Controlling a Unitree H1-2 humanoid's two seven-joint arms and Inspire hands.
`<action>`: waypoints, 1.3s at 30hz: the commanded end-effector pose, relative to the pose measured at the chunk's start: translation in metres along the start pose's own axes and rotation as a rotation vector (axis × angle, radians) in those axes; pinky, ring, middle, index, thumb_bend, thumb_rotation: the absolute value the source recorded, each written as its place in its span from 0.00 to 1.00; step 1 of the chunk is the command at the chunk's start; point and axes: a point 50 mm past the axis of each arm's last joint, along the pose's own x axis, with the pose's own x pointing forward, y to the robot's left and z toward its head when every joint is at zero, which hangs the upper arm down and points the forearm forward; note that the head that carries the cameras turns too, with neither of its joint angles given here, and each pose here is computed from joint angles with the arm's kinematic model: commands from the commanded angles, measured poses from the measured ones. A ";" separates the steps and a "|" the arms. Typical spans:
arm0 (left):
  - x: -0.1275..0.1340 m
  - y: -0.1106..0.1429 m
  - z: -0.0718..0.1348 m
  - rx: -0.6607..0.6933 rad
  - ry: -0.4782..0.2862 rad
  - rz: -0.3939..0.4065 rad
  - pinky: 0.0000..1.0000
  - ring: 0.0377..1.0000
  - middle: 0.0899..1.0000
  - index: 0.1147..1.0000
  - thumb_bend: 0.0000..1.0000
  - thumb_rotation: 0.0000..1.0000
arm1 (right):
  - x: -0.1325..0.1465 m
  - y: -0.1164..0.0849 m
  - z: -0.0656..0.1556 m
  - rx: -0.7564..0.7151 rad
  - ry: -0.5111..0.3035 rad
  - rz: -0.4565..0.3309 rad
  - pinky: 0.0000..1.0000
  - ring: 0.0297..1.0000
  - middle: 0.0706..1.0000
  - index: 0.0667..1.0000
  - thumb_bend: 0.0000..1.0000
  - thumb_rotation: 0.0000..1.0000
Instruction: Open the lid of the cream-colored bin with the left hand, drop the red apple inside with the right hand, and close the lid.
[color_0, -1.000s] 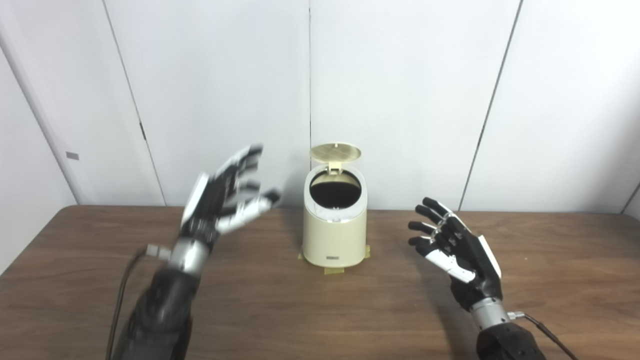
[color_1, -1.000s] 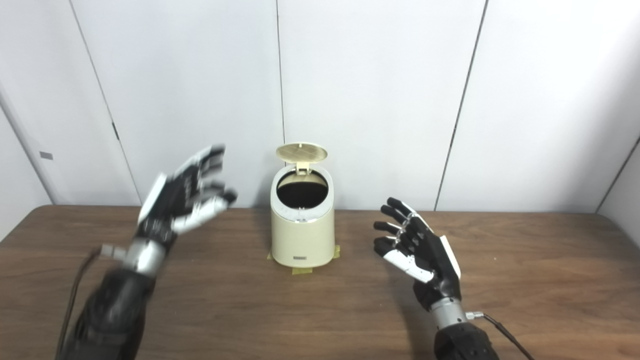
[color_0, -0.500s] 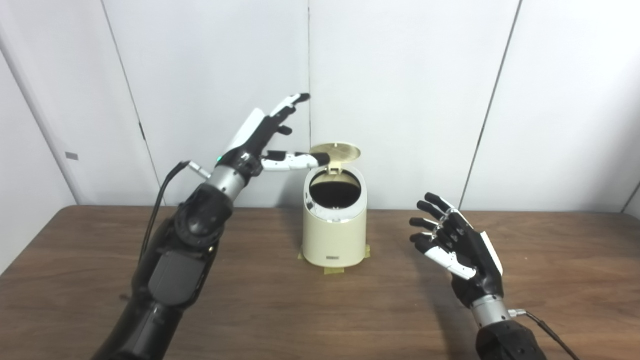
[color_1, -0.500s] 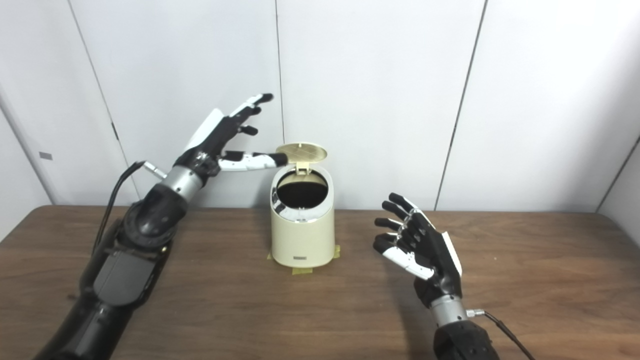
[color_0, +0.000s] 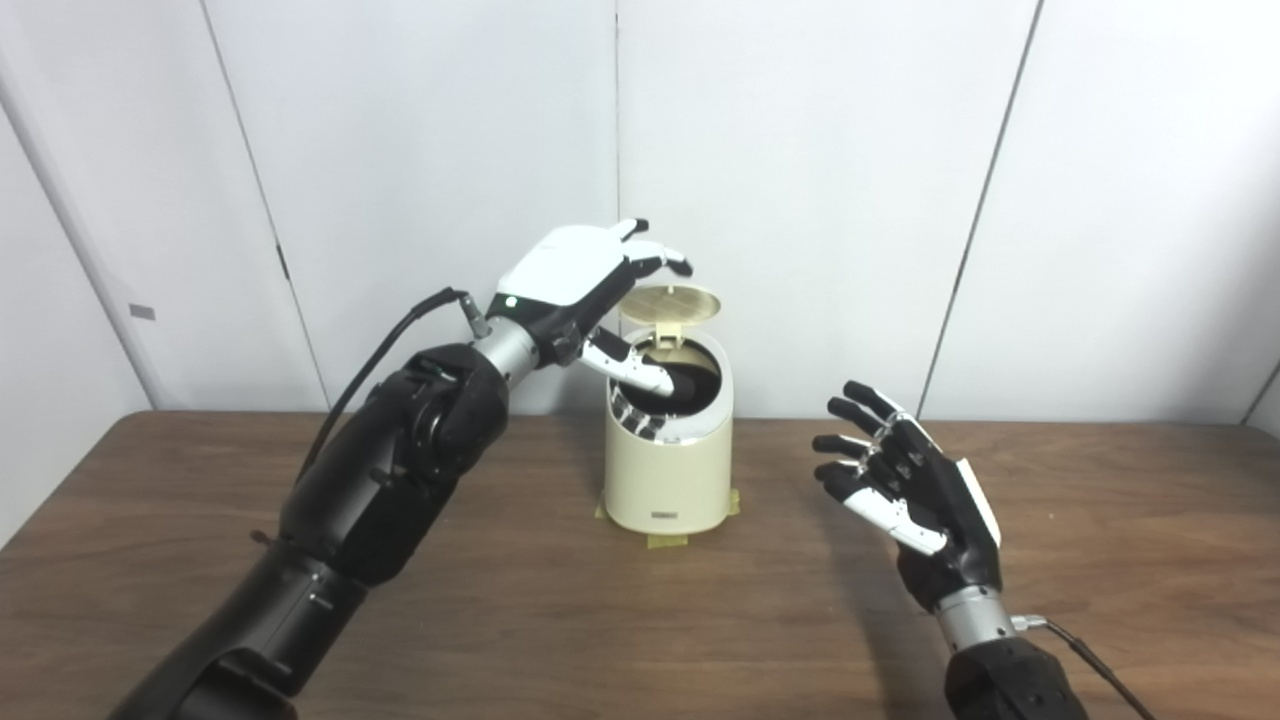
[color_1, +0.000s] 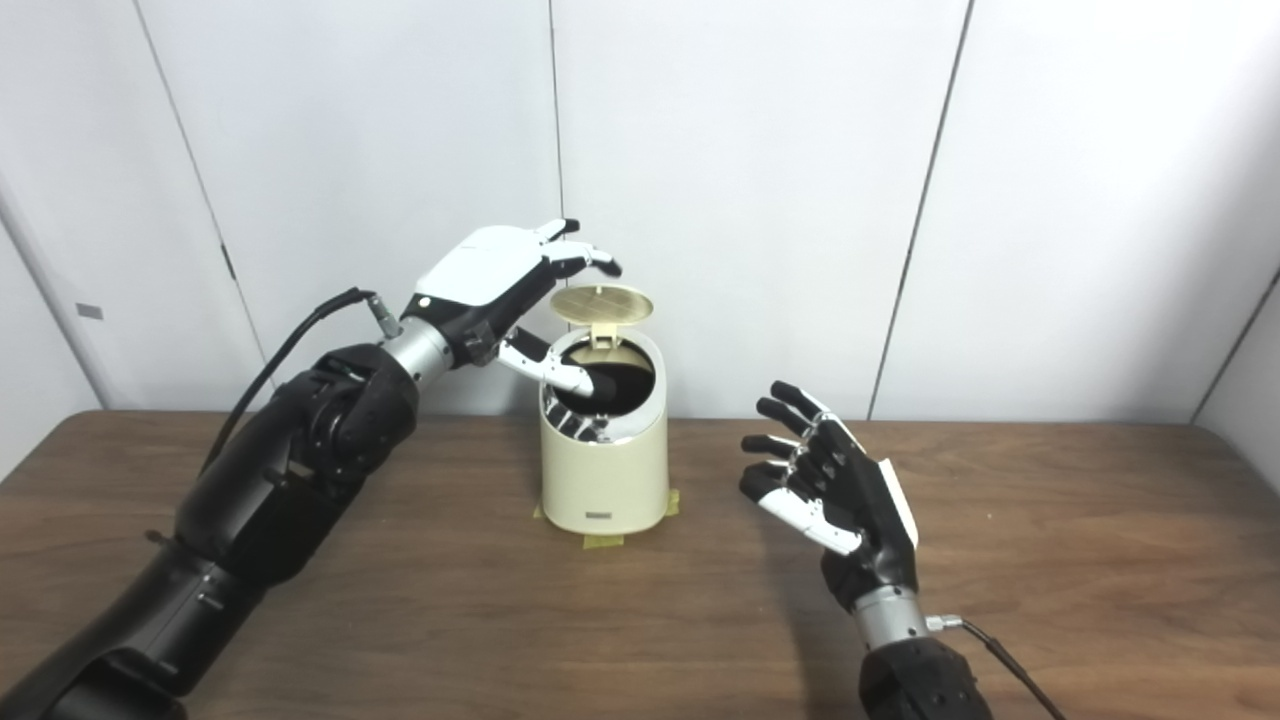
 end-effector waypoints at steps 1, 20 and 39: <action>0.005 0.032 0.007 0.061 -0.049 0.064 0.99 1.00 0.80 0.76 1.00 0.57 | 0.013 0.007 0.020 -0.011 -0.082 0.017 0.55 0.65 0.78 0.78 0.88 0.29; -0.019 0.034 0.015 0.102 -0.065 -0.018 1.00 0.99 0.77 0.74 0.97 0.51 | 0.013 0.016 0.022 -0.037 -0.072 0.004 0.55 0.63 0.77 0.76 0.91 0.34; -0.034 -0.010 -0.001 0.057 -0.035 -0.098 1.00 0.95 0.76 0.74 0.97 0.50 | 0.014 0.020 0.027 -0.039 -0.083 0.000 0.53 0.61 0.76 0.76 0.91 0.33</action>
